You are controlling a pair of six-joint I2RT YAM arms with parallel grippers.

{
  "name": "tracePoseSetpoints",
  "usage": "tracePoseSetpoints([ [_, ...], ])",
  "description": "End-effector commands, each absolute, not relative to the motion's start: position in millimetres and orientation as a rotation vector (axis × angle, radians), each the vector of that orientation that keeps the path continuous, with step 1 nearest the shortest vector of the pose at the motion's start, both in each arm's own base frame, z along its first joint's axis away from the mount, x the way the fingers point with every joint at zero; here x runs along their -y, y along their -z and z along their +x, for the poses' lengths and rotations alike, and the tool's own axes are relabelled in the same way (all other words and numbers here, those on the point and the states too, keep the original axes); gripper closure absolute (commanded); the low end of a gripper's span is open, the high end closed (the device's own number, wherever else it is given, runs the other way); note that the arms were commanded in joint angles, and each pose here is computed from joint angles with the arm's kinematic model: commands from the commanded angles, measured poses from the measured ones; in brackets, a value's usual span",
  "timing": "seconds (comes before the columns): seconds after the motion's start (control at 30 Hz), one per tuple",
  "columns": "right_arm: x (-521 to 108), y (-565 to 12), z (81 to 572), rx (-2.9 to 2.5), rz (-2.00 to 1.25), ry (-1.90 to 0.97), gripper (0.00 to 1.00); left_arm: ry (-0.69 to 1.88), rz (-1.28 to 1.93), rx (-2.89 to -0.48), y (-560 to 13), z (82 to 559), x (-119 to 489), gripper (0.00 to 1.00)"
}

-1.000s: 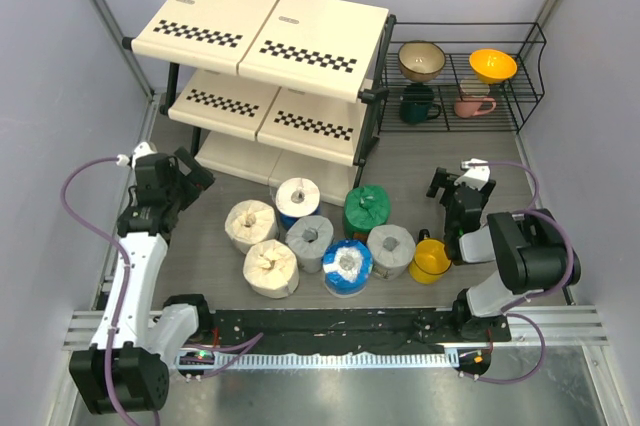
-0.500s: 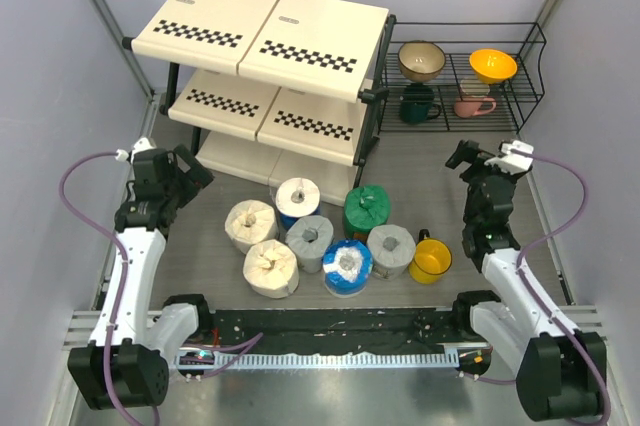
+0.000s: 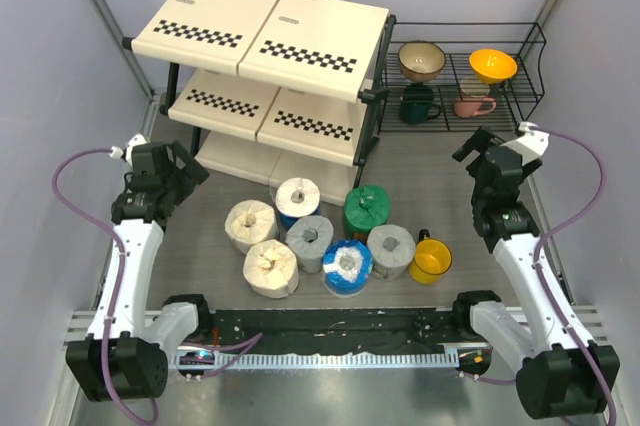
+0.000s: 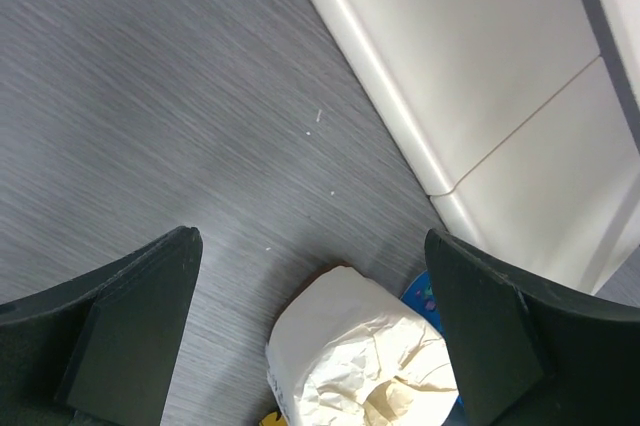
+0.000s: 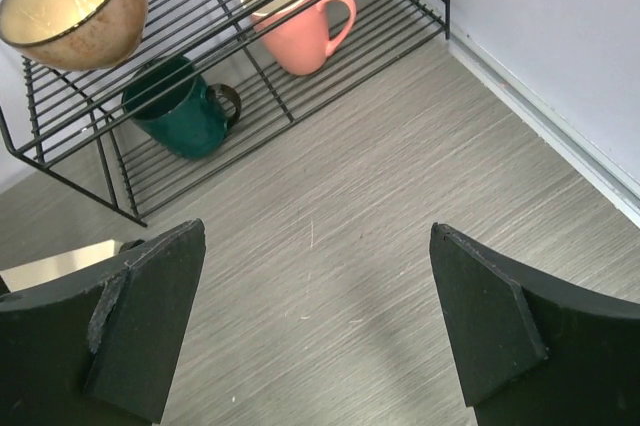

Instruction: Place and organize the paper towels onto the shelf

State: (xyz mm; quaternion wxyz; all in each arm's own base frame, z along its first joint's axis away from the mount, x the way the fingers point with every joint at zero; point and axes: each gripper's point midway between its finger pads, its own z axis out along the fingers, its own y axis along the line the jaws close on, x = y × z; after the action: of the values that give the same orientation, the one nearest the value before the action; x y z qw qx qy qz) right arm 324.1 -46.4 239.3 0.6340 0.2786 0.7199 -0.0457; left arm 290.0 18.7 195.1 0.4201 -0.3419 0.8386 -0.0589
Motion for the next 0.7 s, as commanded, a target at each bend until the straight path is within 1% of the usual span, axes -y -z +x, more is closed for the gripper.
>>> tracePoseSetpoints([
  [0.0, 44, -245, 322, -1.752, 0.694, 0.113, 0.0, 0.106, -0.882, -2.093, -203, 286, -26, 0.0],
  [0.13, 40, -240, 327, -1.809, 0.734, 0.102, 0.0, 0.126, -0.853, -2.09, -207, 284, -22, 0.0],
  [0.3, 27, -241, 332, -1.838, 0.741, 0.018, 0.0, 0.187, -0.773, -2.102, -210, 283, -12, 0.0],
  [0.53, 29, -250, 321, -1.801, 0.745, 0.001, 0.0, 0.204, -0.748, -2.102, -210, 273, -8, 0.0],
  [0.67, 21, -247, 318, -1.842, 0.707, -0.032, 0.0, 0.244, -0.751, -2.161, -199, 268, 2, 0.0],
])
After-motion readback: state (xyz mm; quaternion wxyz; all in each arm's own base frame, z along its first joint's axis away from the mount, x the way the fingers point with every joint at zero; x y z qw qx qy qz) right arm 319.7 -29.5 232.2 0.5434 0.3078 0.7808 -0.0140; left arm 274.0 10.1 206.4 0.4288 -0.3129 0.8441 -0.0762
